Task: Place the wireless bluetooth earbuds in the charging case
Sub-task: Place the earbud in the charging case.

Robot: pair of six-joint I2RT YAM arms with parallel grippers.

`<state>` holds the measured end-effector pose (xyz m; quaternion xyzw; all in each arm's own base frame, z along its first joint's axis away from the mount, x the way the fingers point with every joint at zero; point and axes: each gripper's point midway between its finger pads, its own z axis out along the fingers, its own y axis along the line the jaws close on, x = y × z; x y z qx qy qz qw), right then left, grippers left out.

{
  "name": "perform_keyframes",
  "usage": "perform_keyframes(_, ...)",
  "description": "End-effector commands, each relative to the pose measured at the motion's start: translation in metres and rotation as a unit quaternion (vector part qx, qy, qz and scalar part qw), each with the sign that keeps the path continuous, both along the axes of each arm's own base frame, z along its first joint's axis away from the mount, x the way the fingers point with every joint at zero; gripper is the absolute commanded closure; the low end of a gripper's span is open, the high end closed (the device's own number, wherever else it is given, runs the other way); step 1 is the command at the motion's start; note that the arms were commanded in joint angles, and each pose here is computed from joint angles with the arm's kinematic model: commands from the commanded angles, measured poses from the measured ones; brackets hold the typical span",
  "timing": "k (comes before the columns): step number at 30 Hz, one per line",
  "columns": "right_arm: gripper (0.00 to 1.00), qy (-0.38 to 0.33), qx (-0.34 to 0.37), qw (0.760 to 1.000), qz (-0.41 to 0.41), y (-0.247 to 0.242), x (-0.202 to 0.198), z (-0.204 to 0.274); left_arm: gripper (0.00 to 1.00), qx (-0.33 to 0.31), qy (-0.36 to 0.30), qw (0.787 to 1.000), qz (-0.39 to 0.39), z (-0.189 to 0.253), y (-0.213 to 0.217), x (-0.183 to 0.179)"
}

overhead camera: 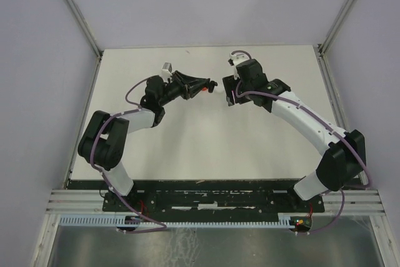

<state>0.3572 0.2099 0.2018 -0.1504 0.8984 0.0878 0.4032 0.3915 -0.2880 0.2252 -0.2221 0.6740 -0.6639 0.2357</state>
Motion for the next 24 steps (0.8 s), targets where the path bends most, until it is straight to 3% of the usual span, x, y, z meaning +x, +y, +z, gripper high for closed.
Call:
perform_keyframes(1, 0.26, 0.015, 0.023, 1.0, 0.009, 0.011, -0.004, 0.006, 0.97, 0.013, -0.053, 0.998, 0.027, 0.023, 0.005, 0.004)
perform_keyframes(24, 0.25, 0.015, 0.041, 0.999, 0.024, 0.042, 0.027, -0.006, 0.97, 0.03, -0.039, 0.999, 0.001, 0.013, -0.011, -0.019)
